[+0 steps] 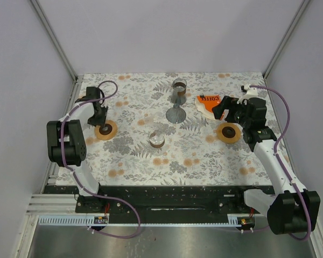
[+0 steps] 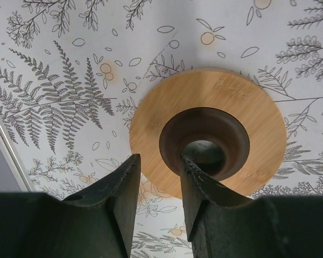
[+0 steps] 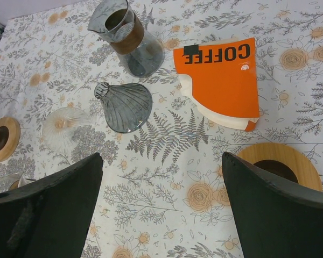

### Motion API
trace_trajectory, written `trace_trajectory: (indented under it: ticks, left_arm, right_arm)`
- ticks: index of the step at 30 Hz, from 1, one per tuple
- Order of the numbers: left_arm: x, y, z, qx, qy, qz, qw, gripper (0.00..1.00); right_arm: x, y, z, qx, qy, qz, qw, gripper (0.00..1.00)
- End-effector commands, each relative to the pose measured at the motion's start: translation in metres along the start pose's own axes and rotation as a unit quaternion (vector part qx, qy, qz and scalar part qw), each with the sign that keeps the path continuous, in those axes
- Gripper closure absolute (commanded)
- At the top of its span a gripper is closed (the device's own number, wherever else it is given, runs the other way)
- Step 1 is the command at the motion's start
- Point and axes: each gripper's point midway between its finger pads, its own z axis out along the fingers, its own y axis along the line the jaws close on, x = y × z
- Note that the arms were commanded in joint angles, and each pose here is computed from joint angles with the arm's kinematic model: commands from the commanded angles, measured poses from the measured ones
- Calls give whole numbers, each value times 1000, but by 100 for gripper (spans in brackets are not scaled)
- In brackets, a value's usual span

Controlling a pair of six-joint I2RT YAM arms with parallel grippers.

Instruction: Place the coffee filter in the dripper

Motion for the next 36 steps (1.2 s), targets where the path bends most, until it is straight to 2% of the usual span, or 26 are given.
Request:
trace_trajectory:
  ticks: [1, 8, 13, 15, 17, 19, 21, 25, 29, 32, 36]
  left_arm:
    - [-2, 0, 8, 6, -4, 1, 1000, 61]
    - [2, -18, 18, 52, 9, -14, 999, 61]
    - [6, -15, 24, 41, 15, -8, 999, 62]
    - [11, -15, 31, 38, 26, -7, 999, 69]
    - [14, -18, 36, 41, 32, -6, 999, 80]
    - [14, -19, 38, 47, 33, -9, 998, 100]
    - [10, -23, 35, 57, 28, -11, 998, 100]
    - [-4, -31, 12, 93, 2, -21, 995, 100]
    - [-30, -32, -33, 118, -65, -24, 991, 100]
    - [-39, -28, -57, 115, -96, -22, 988, 100]
    - [-41, -39, -88, 151, -121, -17, 981, 100]
  right_arm:
    - [-19, 13, -3, -19, -29, -10, 999, 1]
    - [-18, 11, -3, -14, -28, -13, 999, 1]
    - [-18, 10, -2, -13, -27, -12, 999, 1]
    - [-16, 10, -2, -12, -24, -12, 1000, 1]
    - [-18, 11, -2, -13, -26, -12, 999, 0]
    - [-19, 11, -4, -14, -29, -14, 999, 1]
    - [-20, 12, -5, -15, -30, -13, 999, 1]
    - [-23, 11, -7, 3, -34, -24, 999, 0]
    - [-28, 22, -10, 3, -31, -47, 998, 1]
    - [-30, 50, -10, -48, -23, -57, 997, 1]
    - [-29, 89, -14, -101, -5, -64, 993, 0]
